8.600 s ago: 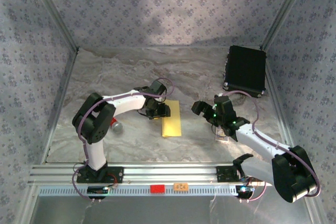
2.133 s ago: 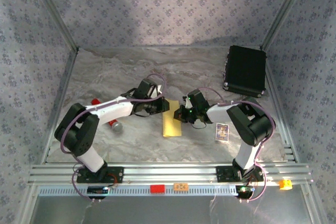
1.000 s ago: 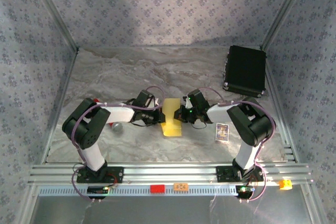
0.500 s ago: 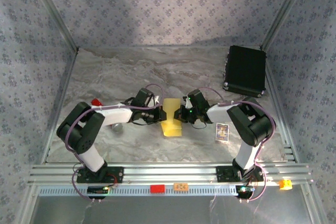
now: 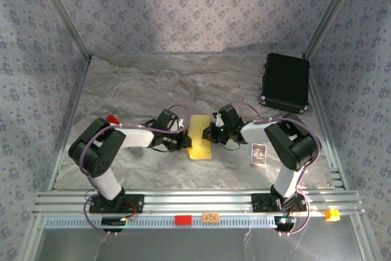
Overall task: Fold a paper plane with a square sheet of paper (pick it up from the middle)
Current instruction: First fold the square sheet of paper in half at the center of the table.
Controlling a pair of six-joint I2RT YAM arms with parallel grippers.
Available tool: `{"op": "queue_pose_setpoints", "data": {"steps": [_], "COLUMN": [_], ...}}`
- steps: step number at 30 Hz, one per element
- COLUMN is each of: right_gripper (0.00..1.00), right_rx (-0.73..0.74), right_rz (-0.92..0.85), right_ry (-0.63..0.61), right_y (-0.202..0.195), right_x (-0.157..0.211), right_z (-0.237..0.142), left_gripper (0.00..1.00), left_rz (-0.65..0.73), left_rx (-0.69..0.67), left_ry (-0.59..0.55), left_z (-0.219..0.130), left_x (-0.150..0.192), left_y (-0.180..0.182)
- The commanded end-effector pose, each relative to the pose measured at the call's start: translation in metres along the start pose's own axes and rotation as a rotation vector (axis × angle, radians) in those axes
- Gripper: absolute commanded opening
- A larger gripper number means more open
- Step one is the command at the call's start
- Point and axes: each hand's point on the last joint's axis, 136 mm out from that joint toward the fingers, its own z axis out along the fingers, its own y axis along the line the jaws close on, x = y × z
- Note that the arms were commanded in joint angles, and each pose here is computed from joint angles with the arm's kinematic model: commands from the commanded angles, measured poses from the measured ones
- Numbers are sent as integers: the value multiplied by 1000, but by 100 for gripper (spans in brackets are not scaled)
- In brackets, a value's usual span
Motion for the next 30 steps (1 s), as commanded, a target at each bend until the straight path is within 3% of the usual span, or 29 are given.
{"op": "queue_pose_setpoints", "data": {"steps": [1, 7, 11, 17, 26, 30], "right_gripper": [0, 0, 0, 0, 0, 0], "right_rx": [145, 151, 148, 150, 153, 153], "right_rz": [44, 46, 46, 46, 43, 45], "right_ry": [35, 34, 34, 36, 35, 35], "right_y": [-37, -39, -38, -39, -40, -40], "right_x": [17, 18, 17, 18, 19, 19], "right_z": [-2, -3, -3, -2, -3, -3], "left_gripper": [3, 4, 4, 5, 4, 6], "left_rz": [17, 20, 12, -18, -26, -12], "left_rx": [-51, 48, 112, 112, -47, -42], "left_ry": [11, -64, -34, 38, 90, 86], "left_z": [-6, -23, -18, 1, 10, 7], "left_x": [11, -6, -2, 15, 44, 46], "left_y": [8, -29, -41, -27, 26, 25]}}
